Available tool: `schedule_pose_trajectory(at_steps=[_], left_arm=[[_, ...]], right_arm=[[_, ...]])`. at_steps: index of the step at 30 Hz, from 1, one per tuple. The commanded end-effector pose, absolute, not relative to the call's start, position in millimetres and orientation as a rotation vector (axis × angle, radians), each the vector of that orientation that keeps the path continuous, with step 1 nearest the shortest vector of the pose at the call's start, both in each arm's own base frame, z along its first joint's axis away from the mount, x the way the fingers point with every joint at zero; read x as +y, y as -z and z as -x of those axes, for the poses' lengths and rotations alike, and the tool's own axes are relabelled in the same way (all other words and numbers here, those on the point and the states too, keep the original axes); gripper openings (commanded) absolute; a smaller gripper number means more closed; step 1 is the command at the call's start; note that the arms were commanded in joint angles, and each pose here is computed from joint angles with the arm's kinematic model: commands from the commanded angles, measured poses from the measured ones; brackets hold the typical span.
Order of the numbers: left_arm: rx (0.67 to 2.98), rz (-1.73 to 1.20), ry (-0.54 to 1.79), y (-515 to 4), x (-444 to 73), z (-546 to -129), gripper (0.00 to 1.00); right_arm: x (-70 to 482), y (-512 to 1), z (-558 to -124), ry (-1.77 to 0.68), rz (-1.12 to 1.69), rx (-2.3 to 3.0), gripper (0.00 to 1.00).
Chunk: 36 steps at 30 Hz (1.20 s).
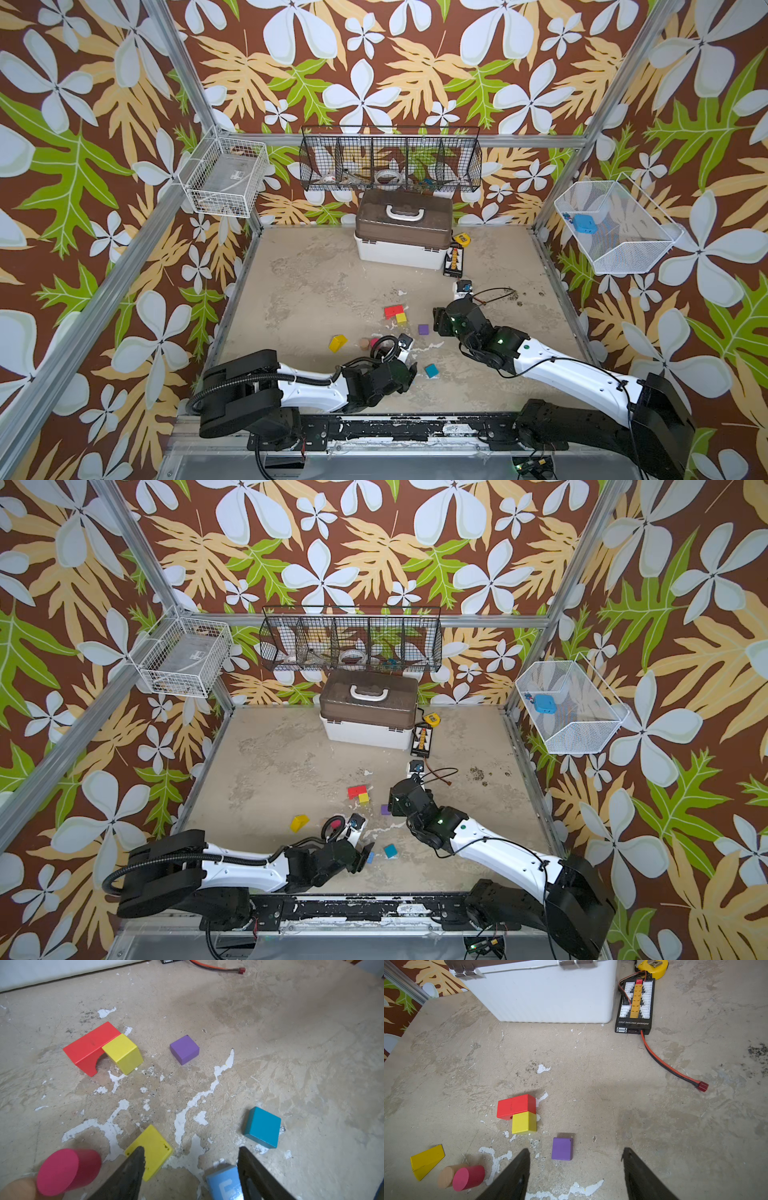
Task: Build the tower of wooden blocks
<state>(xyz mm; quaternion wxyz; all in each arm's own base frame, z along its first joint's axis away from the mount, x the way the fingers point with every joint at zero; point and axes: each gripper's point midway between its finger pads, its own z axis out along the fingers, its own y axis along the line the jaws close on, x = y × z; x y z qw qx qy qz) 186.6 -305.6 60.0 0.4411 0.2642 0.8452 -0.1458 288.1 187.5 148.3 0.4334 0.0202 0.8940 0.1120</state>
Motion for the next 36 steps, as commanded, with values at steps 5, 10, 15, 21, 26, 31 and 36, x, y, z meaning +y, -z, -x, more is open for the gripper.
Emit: schedule_pose_trajectory(at_steps=[5, 10, 15, 21, 26, 31, 36], left_arm=[[2.084, -0.65, 0.288, -58.5, -297.6, -194.6, 0.7], [2.083, -0.626, 0.271, -60.2, -288.2, -196.2, 0.7], [2.092, -0.621, 0.259, -56.2, -281.5, -197.3, 0.67], [2.113, -0.616, 0.231, -47.1, -273.8, -199.3, 0.63], [2.124, -0.62, 0.234, -43.1, -278.5, -200.9, 0.59], [2.137, -0.621, 0.206, -34.4, -281.1, -205.2, 0.54], [2.158, -0.6, 0.171, -25.8, -278.0, -211.0, 0.45]], right_arm=[[186.0, -149.9, -289.9, -0.269, -0.052, 2.223, 0.7], [186.9, -148.5, -290.1, -0.271, -0.049, 2.228, 0.71], [187.5, -147.5, -290.1, -0.272, -0.047, 2.233, 0.71], [188.3, -148.0, -290.0, -0.277, -0.045, 2.235, 0.7], [189.0, -147.5, -290.0, -0.277, -0.043, 2.237, 0.71], [189.0, -146.5, -290.2, -0.274, -0.042, 2.24, 0.71], [189.9, -144.9, -290.5, -0.274, -0.039, 2.246, 0.71]])
